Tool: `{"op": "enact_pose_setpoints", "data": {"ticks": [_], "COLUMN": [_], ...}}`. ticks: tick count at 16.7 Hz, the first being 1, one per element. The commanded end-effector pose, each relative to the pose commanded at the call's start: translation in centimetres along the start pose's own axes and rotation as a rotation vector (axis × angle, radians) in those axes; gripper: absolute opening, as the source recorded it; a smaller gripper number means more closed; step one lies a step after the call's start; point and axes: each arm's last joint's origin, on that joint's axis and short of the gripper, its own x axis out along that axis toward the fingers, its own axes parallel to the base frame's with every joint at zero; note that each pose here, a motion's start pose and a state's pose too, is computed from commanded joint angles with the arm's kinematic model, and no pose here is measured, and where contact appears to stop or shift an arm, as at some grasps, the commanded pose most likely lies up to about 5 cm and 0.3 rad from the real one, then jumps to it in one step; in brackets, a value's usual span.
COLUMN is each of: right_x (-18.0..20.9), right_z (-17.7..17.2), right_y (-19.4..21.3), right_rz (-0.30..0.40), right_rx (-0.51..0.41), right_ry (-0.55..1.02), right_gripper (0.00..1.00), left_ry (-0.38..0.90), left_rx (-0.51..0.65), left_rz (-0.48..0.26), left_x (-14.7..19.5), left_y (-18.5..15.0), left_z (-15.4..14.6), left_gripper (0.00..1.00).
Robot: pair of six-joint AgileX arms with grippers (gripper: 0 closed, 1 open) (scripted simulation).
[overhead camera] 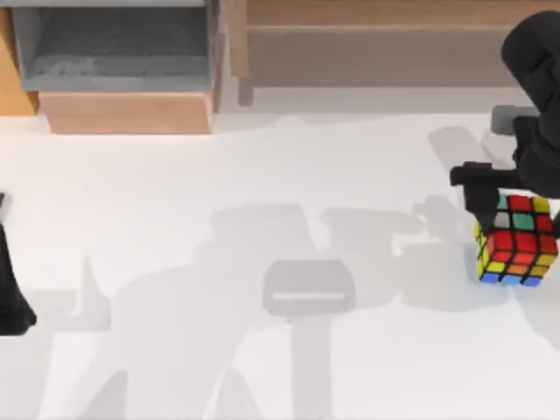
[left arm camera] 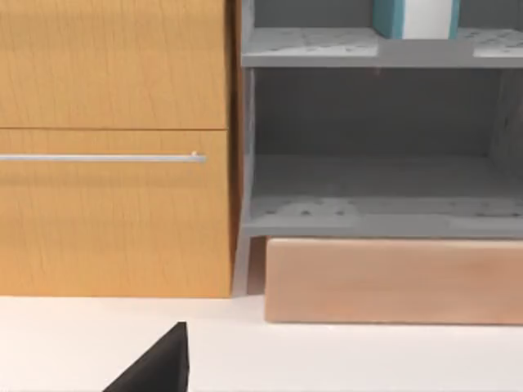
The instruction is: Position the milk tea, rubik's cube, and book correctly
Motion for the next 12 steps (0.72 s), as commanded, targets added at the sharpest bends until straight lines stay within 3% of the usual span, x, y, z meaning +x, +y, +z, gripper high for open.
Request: {"op": "enact_pose_setpoints", "data": {"ticks": [4,6,9,12], "right_x": [0.2,-0.7,-5.5,-12.6], "right_z": [0.0,0.8,2.8,3.6], "right_y": [0.0,-0.7,-4.0,-10.3], "right_rz": [0.001,0.039,0.152,0.222], "right_rx": [0.001,0.001,0.029,0.096], "right_ry": [0.002,-0.05,-0.3,-0.699], "right_gripper": [0.0,0.0,0.0,0.0], "left_ry": [0.0,0.0,0.0,0.0], "left_rx": [0.0,0.0,0.0,0.0], "left_rz": [0.0,0.0,0.0,0.0], "left_x": [0.0,0.0,0.0,0.0], "left_y": [0.0,0.0,0.0,0.0], "left_z": [0.0,0.0,0.0,0.0], "left_gripper": [1.0,1.0,1.0,1.0]}}
